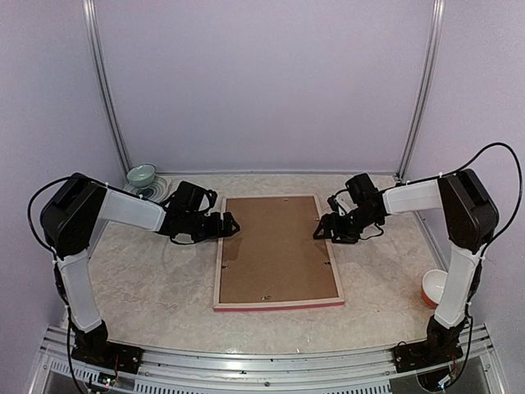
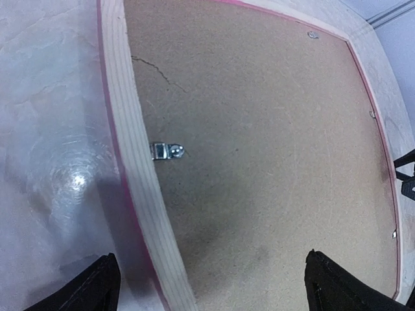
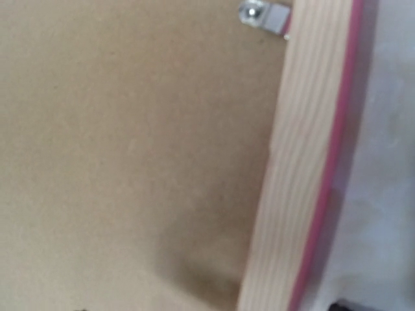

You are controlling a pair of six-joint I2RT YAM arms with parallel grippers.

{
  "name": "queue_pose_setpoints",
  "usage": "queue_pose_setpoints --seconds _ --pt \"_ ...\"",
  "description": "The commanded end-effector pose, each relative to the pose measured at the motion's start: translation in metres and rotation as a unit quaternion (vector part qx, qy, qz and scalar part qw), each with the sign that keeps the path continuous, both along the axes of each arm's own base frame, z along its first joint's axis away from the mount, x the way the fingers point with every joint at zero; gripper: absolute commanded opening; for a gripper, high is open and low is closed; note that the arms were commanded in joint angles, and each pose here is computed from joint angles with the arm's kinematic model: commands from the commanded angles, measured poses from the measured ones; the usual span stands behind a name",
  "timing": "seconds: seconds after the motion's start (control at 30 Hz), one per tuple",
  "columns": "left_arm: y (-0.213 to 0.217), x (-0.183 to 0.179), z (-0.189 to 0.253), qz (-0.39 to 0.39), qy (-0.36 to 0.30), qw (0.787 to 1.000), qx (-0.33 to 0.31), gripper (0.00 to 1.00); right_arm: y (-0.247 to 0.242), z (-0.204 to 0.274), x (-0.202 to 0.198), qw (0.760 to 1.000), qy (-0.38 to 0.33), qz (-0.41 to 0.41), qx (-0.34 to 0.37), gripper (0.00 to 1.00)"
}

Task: Put the photo into the frame
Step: Rotate the photo frame at the center of the board.

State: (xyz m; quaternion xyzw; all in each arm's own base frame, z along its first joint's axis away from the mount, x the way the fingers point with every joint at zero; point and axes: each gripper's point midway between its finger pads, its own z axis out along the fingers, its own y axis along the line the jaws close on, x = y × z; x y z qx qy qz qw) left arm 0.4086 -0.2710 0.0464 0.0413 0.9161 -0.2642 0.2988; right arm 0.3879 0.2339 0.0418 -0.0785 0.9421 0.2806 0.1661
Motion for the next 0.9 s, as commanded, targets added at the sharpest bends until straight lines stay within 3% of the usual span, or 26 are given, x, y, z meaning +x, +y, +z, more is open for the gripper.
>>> queue_pose_setpoints --seconds 0.0,0.33,0.53,0.87 --pt "-0.025 0.006 0.01 -0.023 -0.011 1.0 -0.015 0.98 0.007 0.015 -0.006 1.0 -0.017 0.003 0.025 0.79" --pt "-0.051 0.023 0.009 -0.043 -0.017 0.999 -0.018 0.99 0.02 0.009 -0.032 0.999 -0.004 0.019 0.031 0.8" --pt "-0.067 0.04 0.005 -0.056 -0.021 0.998 -0.018 0.99 0.034 0.01 -0.052 0.999 0.001 0.031 0.035 0.94" --pt "-0.09 0.073 0.009 -0.067 -0.048 0.996 -0.037 0.99 0.051 0.019 -0.083 0.999 0.0 0.041 0.029 0.95"
